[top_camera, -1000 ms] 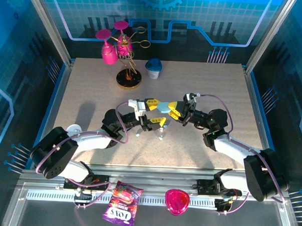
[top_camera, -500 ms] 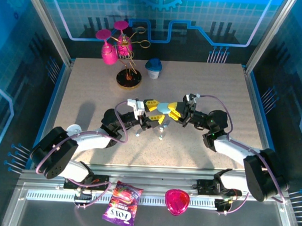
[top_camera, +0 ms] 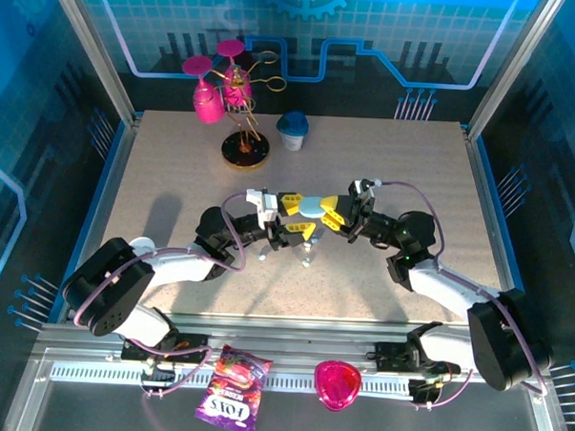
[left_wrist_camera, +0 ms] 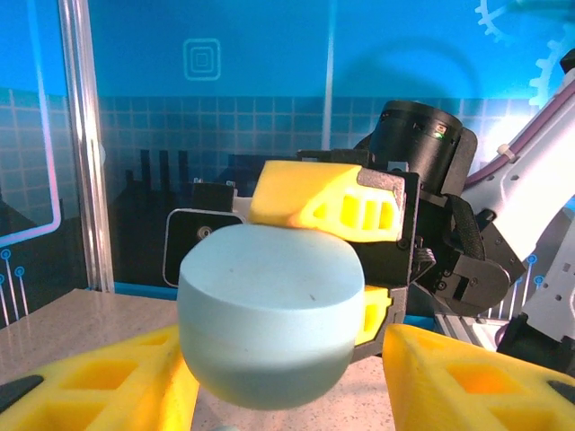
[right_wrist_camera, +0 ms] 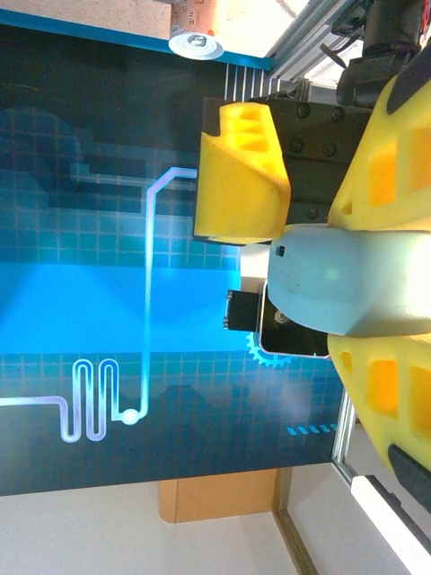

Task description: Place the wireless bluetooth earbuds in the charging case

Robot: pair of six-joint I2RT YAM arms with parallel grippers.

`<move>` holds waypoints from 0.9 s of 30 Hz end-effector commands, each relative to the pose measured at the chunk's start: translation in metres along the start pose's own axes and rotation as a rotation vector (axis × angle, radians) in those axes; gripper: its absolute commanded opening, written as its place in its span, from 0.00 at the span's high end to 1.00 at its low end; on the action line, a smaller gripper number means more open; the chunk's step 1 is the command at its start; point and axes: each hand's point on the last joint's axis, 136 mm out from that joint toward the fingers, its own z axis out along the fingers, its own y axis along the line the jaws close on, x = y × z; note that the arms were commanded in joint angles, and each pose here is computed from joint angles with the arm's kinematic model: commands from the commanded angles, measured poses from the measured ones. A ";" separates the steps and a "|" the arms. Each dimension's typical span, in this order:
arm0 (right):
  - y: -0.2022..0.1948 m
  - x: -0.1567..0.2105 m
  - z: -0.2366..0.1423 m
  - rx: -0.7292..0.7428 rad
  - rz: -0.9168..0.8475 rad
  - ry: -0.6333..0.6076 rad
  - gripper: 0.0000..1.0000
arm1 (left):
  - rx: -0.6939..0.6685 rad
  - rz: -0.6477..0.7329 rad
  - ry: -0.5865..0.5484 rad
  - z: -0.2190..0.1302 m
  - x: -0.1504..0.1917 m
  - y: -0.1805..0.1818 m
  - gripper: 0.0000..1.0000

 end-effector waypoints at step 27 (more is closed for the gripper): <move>0.006 0.012 0.008 0.002 -0.053 0.017 0.92 | 0.068 0.001 -0.046 0.003 -0.019 -0.012 0.68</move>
